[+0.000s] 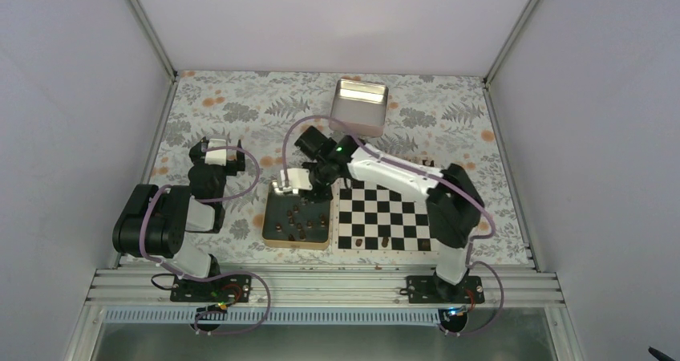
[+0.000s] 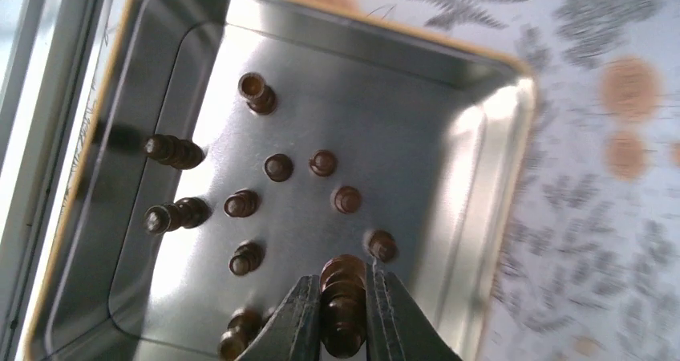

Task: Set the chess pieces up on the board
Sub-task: Pick up the chess piece from the storage box, then place the chess piece on the chessboard.

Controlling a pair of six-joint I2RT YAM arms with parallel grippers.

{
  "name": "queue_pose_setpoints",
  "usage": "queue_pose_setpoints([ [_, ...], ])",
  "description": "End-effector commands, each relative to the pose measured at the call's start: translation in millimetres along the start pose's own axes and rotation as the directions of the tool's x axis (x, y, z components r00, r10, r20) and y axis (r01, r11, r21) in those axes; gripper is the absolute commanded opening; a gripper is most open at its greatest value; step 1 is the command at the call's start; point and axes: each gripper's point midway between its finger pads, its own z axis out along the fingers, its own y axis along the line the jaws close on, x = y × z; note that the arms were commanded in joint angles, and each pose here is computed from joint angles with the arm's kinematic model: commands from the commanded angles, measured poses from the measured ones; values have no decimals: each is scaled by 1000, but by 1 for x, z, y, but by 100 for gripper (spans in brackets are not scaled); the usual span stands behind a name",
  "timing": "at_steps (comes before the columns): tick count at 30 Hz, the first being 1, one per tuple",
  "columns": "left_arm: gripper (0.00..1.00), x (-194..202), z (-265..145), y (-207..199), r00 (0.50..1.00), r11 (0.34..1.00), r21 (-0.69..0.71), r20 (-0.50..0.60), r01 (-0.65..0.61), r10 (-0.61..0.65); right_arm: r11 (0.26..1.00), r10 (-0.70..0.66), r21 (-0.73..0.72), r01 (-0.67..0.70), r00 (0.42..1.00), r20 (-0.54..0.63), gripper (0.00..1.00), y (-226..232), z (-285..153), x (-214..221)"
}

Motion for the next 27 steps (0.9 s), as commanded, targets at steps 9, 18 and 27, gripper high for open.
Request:
queue_pose_setpoints([
  [9,100,-11,1,0,999,1000,-1,45,6,-6,976,155,148,-157,988,28,6,-11,-94,55],
  [18,100,-11,1,0,999,1000,-1,45,6,-6,961,244,134,-242,970,1,7,25,-98,103],
  [27,100,-11,1,0,999,1000,0,46,6,-6,960,275,73,-271,959,-61,7,64,-81,133],
])
